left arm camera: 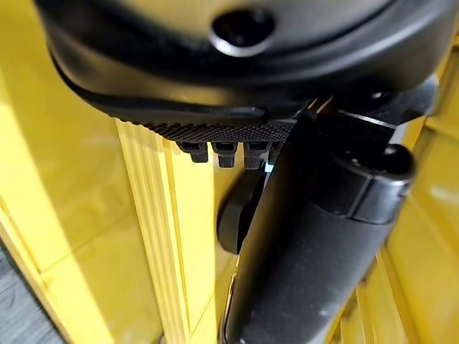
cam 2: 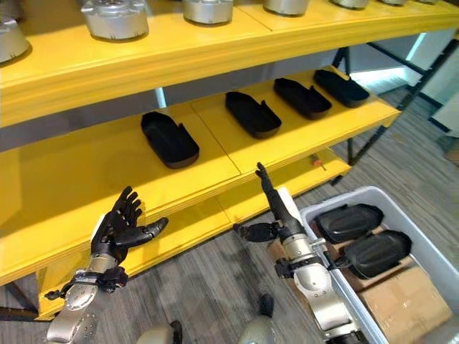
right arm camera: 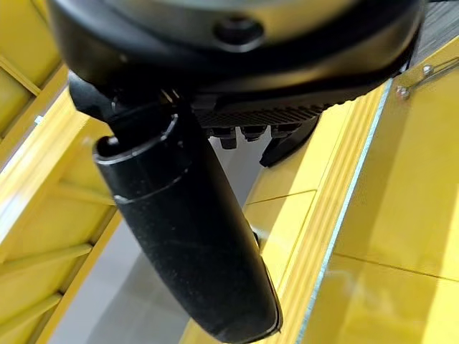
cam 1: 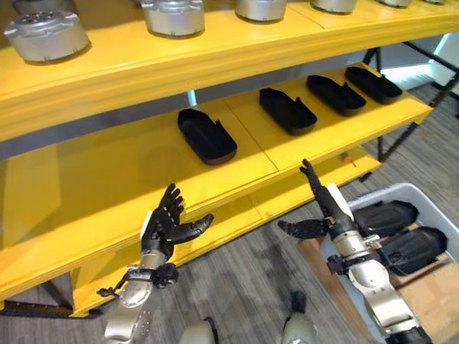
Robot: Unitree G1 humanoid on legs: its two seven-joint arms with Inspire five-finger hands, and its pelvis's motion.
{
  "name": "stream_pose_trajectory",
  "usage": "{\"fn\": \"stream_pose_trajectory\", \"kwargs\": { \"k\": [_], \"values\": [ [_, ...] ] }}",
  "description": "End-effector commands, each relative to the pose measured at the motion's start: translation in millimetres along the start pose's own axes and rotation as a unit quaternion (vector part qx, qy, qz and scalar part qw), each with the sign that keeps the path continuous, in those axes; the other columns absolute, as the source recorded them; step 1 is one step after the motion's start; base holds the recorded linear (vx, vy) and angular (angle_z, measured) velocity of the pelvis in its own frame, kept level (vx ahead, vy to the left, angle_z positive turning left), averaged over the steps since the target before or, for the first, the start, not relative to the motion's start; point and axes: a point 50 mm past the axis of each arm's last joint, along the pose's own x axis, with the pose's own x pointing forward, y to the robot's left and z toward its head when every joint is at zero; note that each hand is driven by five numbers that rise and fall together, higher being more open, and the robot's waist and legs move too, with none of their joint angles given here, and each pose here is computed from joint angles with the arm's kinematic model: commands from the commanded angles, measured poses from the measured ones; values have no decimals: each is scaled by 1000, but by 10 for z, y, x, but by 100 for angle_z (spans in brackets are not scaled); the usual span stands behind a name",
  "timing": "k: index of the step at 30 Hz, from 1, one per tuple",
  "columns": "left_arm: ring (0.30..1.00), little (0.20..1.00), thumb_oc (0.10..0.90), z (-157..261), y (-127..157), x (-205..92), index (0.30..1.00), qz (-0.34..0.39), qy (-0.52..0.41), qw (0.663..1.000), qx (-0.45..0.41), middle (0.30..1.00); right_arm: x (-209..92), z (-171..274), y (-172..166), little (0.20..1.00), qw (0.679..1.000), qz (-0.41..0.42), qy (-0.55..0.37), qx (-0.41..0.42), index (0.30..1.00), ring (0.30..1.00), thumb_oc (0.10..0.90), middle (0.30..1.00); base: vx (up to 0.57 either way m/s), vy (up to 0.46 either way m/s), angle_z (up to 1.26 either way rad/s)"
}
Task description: Move parts from the plastic box to the shelf.
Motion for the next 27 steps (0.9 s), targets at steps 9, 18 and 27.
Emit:
{"fn": "stream_pose_trajectory", "kwargs": {
  "k": [9, 18, 27],
  "values": [
    [1000, 1000, 900, 579, -83, -50, 1000, -13, -162, 986, -38, 1000, 244, 599, -331, 1000, 985, -33, -157, -63, 1000, 1000, 900, 1000, 17, -185, -71],
    [1000, 1000, 900, 554, -128, -57, 1000, -20, -162, 985, -62, 1000, 119, 544, -518, 1000, 984, -78, -151, -62, 1000, 1000, 900, 1000, 51, -251, -40],
    [1000, 1000, 900, 482, -133, -91, 1000, -17, -146, 986, -75, 1000, 13, 572, -581, 1000, 981, -96, -161, -56, 1000, 1000, 900, 1000, 114, -226, -37]
  ]
}}
